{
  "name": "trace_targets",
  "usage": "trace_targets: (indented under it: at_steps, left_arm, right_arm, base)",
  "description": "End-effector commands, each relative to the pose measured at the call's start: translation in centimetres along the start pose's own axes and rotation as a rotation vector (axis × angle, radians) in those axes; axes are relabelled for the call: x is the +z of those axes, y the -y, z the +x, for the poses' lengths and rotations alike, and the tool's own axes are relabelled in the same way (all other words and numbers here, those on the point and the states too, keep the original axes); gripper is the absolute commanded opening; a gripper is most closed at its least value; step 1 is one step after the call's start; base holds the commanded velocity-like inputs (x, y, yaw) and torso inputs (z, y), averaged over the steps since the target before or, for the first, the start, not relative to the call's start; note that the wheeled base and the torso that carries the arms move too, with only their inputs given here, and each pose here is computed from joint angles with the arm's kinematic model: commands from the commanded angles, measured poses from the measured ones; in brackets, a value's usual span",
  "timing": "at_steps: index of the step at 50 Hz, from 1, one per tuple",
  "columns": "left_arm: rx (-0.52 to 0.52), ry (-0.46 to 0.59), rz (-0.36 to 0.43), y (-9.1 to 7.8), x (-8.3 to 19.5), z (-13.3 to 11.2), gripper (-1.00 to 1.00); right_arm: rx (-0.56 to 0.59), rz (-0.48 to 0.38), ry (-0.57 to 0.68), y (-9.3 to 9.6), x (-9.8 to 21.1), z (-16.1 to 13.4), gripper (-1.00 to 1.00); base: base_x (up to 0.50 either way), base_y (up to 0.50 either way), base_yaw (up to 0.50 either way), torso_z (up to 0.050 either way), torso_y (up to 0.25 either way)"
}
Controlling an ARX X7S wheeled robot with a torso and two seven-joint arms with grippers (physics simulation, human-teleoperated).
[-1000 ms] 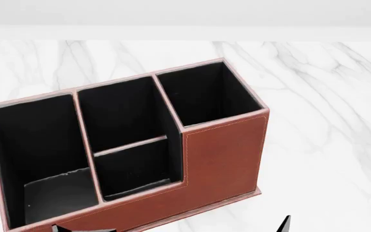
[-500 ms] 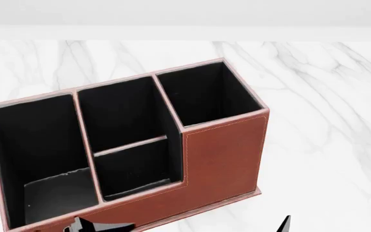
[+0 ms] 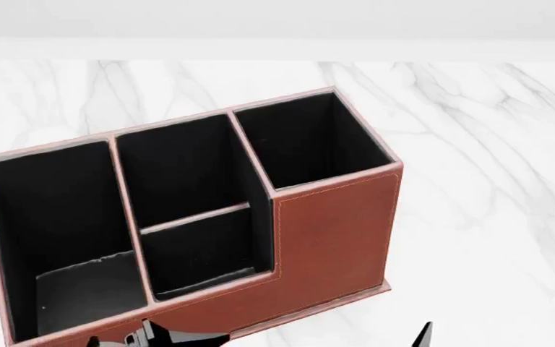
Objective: Pick up the book and place it in the back compartment of the caddy.
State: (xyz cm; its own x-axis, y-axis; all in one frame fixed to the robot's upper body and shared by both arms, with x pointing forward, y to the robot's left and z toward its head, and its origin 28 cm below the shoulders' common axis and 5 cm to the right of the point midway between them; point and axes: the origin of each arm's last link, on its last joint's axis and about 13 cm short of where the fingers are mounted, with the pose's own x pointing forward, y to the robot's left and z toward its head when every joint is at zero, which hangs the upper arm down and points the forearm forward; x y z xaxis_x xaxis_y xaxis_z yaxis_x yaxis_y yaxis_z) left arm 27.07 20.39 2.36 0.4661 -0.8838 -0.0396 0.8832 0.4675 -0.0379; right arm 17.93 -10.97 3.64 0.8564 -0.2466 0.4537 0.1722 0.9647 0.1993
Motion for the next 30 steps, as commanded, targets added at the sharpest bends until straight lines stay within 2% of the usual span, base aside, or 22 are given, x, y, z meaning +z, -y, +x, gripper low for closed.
trace_targets:
  at_steps: [1,17,30]
  left_arm:
    - [-0.026,-0.012,0.0,0.2,-0.3,1.0,1.0]
    - [-0.043,-0.051,0.005,0.1,-0.9,2.1,1.0]
    - [-0.037,-0.074,-0.006,-0.6,-1.3,3.3,1.0]
  right_arm:
    - [0.001,-0.001,0.0,0.0,0.0,0.0,1.0]
    - [0.004,-0.001,-0.003,-0.1,-0.1,0.1,1.0]
    - [0.003,0.001,-0.007,0.0,-0.2,0.1,1.0]
  base:
    - [0.0,0.0,0.0,0.0,0.0]
    - [0.0,0.0,0.0,0.0,0.0]
    - [0.0,0.0,0.0,0.0,0.0]
